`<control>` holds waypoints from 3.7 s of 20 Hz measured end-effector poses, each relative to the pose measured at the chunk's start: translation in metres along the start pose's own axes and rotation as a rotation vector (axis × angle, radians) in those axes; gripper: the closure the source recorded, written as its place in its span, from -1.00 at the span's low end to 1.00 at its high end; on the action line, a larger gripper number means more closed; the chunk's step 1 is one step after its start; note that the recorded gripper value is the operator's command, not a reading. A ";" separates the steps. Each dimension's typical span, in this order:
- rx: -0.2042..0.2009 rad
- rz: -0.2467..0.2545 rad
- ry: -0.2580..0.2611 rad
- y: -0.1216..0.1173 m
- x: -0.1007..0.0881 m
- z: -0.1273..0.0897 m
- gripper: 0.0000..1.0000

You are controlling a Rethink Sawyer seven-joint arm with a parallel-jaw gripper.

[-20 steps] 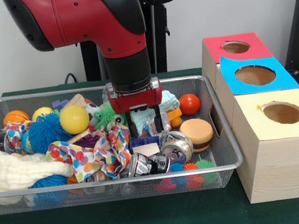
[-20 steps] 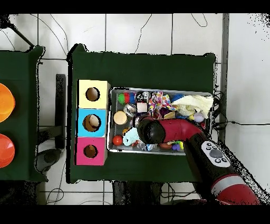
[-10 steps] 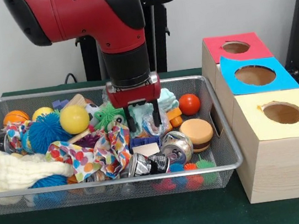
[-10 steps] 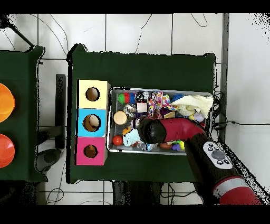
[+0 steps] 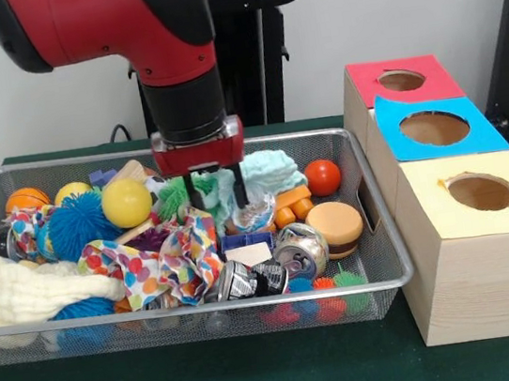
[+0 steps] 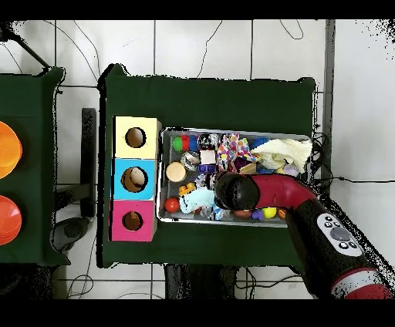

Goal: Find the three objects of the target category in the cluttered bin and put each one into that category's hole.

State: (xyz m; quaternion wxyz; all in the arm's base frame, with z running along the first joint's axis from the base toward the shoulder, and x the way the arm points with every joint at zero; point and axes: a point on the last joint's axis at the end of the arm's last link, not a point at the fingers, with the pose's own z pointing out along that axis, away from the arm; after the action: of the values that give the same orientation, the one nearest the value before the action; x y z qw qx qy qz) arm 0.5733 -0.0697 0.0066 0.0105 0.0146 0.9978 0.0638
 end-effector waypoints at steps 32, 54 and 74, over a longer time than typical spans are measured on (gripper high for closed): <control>-0.058 0.016 0.077 -0.049 0.008 -0.014 -1.00; -0.177 -0.156 0.165 -0.074 -0.017 0.003 -1.00; -0.224 -0.293 0.419 -0.100 -0.067 -0.025 -1.00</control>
State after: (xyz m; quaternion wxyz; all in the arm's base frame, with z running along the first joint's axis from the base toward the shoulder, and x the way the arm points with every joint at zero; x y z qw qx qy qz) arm 0.6368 -0.1739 0.0201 -0.1855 -0.1446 0.9564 0.1731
